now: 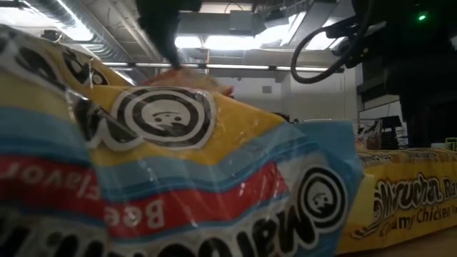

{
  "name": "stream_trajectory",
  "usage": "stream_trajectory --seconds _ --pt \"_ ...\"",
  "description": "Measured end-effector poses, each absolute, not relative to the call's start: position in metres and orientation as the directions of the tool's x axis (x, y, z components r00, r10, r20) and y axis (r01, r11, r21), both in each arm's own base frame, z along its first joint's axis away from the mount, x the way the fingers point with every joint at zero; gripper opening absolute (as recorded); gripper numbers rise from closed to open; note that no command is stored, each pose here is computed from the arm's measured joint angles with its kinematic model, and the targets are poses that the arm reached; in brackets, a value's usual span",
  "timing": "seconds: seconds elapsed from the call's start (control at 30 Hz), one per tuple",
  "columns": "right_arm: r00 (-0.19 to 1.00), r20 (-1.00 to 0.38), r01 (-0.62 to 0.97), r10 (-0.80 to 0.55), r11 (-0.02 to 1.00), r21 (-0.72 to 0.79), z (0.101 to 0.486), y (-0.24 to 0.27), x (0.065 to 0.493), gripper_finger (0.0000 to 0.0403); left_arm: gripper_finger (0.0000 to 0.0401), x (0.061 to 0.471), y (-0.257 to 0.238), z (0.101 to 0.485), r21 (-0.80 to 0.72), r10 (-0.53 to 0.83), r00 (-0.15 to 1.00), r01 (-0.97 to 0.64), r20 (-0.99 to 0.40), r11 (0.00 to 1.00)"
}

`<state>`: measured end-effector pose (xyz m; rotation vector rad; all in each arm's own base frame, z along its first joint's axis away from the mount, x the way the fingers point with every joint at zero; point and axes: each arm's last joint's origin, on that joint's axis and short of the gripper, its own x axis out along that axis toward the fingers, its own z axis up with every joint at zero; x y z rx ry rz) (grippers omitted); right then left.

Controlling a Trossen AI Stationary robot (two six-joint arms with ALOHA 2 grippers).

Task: Sort Maruchan noodles
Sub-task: Put the red noodle pack into the right transparent bin

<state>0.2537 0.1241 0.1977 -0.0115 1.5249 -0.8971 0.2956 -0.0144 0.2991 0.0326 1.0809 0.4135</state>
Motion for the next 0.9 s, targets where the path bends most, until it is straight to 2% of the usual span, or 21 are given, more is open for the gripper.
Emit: stream_trajectory --seconds 0.13,0.3,0.47,0.63,0.9 --pt "-0.208 -0.856 0.492 -0.474 0.705 -0.51 0.197 0.134 0.248 0.0097 0.0 0.306 0.014 0.324 0.23 0.377 0.493 -0.333 -0.784 0.915" --pt "-0.226 -0.868 0.527 -0.442 0.694 -0.491 0.197 0.154 0.235 0.0097 0.0 0.319 0.056 0.352 0.155 0.342 0.619 -0.336 -0.707 0.929" --pt "-0.208 -0.874 0.571 -0.438 0.672 -0.472 0.197 0.175 0.22 0.0097 0.0 0.339 0.089 0.357 0.139 0.318 0.633 -0.317 -0.706 0.938" --pt "-0.18 -0.876 0.621 -0.447 0.639 -0.453 0.197 0.19 0.207 0.0097 0.0 0.377 0.107 0.354 0.14 0.261 0.666 -0.231 -0.699 0.963" --pt "-0.122 -0.91 0.671 -0.395 0.643 -0.369 0.194 0.215 0.19 0.0097 0.0 0.43 0.145 0.367 0.131 0.21 0.763 -0.165 -0.612 0.978"
